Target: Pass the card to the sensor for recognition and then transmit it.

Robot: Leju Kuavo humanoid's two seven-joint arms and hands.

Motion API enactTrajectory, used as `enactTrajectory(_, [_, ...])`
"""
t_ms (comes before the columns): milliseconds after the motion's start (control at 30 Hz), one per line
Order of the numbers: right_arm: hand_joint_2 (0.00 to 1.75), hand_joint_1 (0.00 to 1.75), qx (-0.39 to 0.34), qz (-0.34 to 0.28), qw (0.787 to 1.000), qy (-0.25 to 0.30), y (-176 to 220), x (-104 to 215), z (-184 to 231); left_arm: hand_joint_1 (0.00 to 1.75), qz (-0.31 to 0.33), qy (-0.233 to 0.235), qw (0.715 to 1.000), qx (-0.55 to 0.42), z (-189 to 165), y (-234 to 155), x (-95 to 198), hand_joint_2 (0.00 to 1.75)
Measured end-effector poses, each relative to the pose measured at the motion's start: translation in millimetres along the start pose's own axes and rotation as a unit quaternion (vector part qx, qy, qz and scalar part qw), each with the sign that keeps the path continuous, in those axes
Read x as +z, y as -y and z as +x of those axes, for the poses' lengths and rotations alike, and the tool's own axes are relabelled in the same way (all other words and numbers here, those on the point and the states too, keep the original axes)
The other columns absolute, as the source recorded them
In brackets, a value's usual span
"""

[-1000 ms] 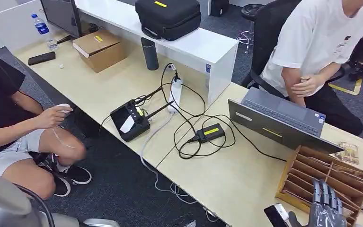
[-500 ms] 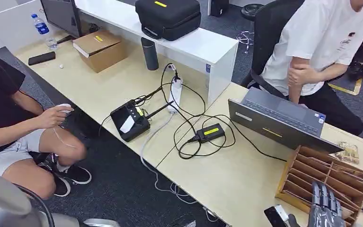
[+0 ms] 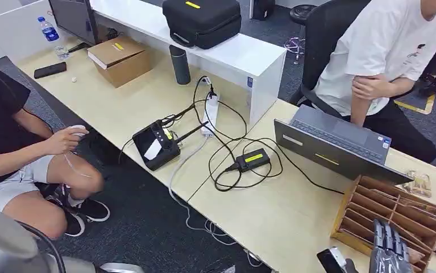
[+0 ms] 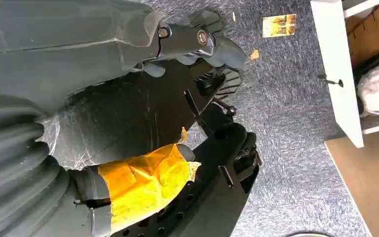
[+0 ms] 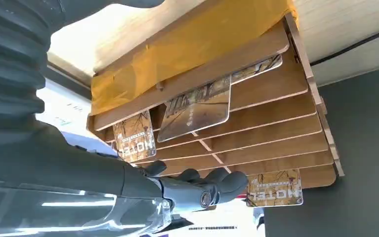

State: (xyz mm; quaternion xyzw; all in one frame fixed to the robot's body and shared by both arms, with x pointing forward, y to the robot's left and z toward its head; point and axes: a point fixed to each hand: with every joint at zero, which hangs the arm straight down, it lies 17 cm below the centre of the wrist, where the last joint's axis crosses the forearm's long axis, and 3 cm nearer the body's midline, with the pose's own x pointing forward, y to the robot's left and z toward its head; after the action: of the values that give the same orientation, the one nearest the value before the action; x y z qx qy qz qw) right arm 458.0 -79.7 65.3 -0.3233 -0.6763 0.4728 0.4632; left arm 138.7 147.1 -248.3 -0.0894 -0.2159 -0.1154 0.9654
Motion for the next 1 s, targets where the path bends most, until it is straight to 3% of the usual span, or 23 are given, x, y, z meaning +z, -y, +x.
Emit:
enactTrajectory(167, [1.75,0.0,-0.002,0.001,1.0,0.0,-0.9,-0.4,1.0,0.0,0.0,0.0,1.0,0.0,0.0,0.0,0.0,1.75])
enactTrajectory(200, [1.75,1.75,-0.002,0.001,1.0,0.0,-1.0,-0.4,1.1,0.0,0.0,0.0,1.0,0.0,0.0,0.0,0.0,1.75])
enactTrajectory(1000, [1.75,1.75,-0.052,-0.005,0.999,-0.008,6.3,-4.7,-1.8,0.0,0.001,0.001,1.0,0.002,0.2,-0.1,0.0,1.75])
